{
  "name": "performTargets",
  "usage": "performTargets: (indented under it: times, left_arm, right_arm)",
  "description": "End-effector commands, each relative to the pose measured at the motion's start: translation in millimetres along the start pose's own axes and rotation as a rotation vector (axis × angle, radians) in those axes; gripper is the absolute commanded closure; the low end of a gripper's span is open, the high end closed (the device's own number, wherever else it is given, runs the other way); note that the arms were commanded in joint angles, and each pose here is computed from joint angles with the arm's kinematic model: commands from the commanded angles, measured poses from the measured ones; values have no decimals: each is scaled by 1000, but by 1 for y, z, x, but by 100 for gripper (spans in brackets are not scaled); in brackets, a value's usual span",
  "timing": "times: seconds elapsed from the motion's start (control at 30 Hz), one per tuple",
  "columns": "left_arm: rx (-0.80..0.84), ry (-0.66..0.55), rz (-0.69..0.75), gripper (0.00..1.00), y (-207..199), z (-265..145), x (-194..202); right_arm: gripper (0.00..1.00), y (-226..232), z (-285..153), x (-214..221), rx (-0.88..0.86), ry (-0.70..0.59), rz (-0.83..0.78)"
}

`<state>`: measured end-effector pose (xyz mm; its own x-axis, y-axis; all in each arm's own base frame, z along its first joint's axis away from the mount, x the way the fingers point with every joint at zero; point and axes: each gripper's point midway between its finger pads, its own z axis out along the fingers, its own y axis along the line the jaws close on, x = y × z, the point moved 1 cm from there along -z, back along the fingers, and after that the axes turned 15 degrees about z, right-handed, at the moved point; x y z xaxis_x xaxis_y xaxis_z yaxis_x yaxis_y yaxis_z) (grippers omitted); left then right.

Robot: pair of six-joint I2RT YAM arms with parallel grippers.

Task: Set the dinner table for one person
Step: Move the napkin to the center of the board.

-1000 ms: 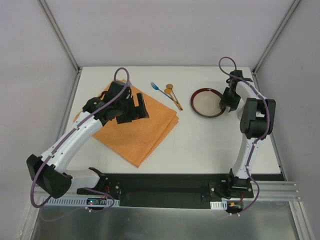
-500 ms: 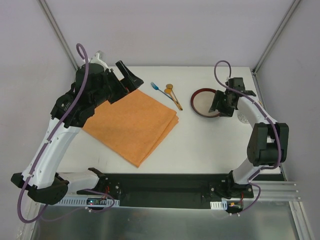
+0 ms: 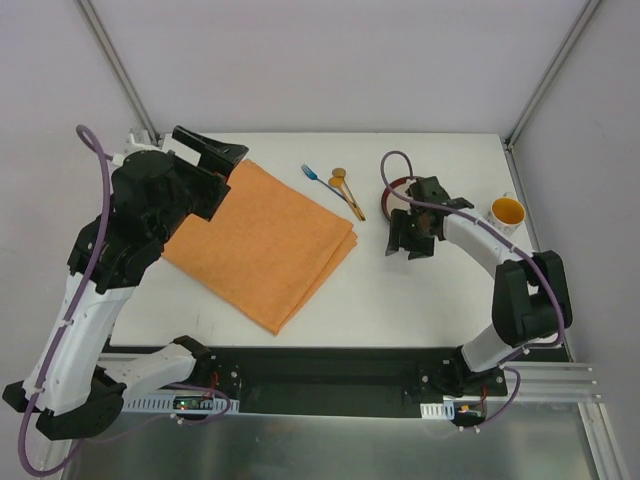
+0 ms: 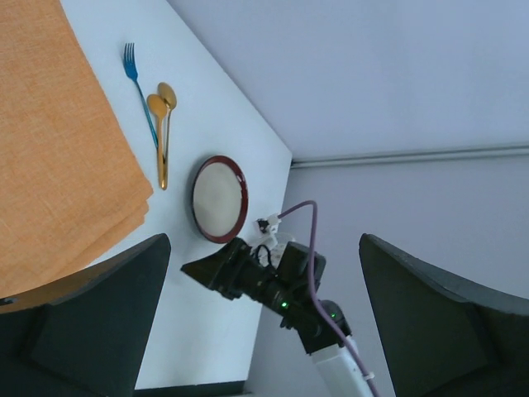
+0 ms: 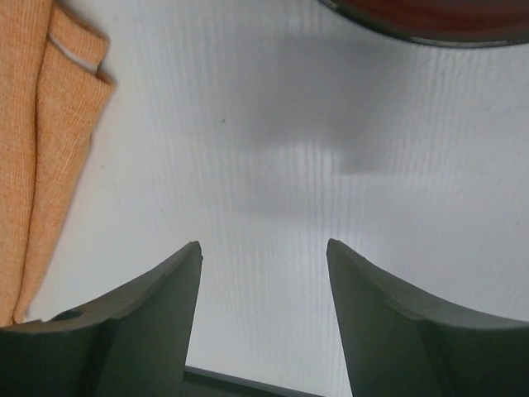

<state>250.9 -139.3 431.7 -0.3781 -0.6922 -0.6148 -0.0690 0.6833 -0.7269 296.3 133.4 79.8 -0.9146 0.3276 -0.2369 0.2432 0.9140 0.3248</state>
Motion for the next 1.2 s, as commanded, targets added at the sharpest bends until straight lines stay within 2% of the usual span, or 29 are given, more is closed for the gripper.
performTargets:
  times: [0.0, 0.17, 0.37, 0.7, 1.03, 1.17]
  left_arm:
    - [-56, -53, -140, 1, 15, 3, -5]
    - [-67, -32, -181, 1, 15, 8, 1]
    - [-38, -30, -113, 1, -2, 13, -8]
    - [-49, 135, -93, 1, 3, 35, 31]
    - [-33, 104, -63, 1, -7, 37, 18]
    - [-32, 137, 19, 1, 0, 39, 28]
  right_arm:
    - [36, 19, -18, 8, -39, -57, 2]
    - [35, 21, -27, 19, -32, -64, -41]
    - [36, 13, -28, 35, -4, -39, -31]
    - [36, 0, -26, 58, 64, -117, -30]
    - [36, 4, -30, 59, 116, -102, -92]
    - [36, 12, -43, 58, 97, -105, -80]
